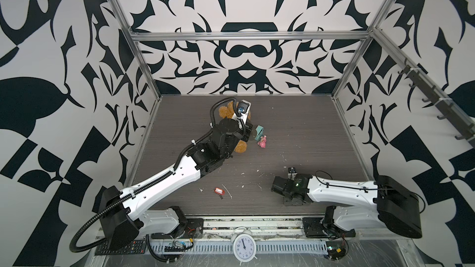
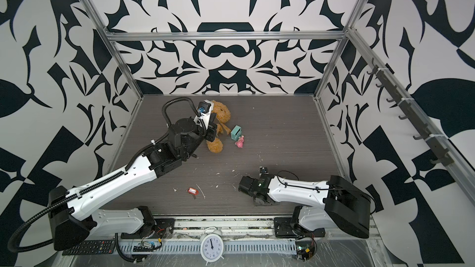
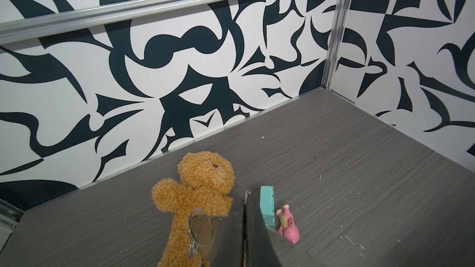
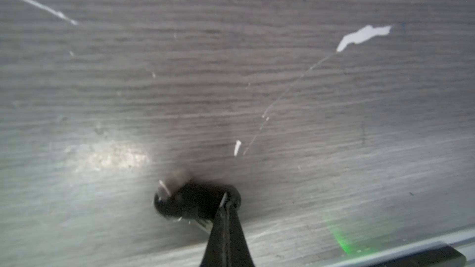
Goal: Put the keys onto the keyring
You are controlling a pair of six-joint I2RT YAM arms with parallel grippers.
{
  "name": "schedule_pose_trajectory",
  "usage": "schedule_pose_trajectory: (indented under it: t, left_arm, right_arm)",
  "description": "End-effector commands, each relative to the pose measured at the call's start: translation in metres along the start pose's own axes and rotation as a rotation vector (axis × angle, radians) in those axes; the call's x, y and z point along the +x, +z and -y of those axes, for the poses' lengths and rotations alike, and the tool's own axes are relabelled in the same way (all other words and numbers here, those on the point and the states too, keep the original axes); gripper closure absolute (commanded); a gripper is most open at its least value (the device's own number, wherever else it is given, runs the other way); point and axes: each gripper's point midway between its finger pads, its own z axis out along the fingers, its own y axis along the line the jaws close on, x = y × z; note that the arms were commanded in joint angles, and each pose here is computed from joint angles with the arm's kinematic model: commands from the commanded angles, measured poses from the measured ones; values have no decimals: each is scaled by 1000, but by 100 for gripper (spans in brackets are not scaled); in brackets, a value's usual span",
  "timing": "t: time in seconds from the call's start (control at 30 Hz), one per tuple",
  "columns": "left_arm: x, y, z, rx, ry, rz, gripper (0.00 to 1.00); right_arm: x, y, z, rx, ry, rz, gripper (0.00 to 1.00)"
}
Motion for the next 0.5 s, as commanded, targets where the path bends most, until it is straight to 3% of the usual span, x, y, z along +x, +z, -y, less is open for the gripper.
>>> schedule_pose_trajectory:
  t: [0.0, 0.27, 0.47]
  left_arm:
    - [-11, -3, -6, -18, -22, 45, 100]
    - [-12, -3, -5, -11, -8, 50, 100]
    - [-13, -2, -3, 3, 7, 55, 100]
  right_arm:
    - [-8, 7, 2, 15, -2, 20, 100]
    - [-20, 9, 12, 21, 36, 36, 100]
    - [-45, -4, 9, -8, 57, 127, 100]
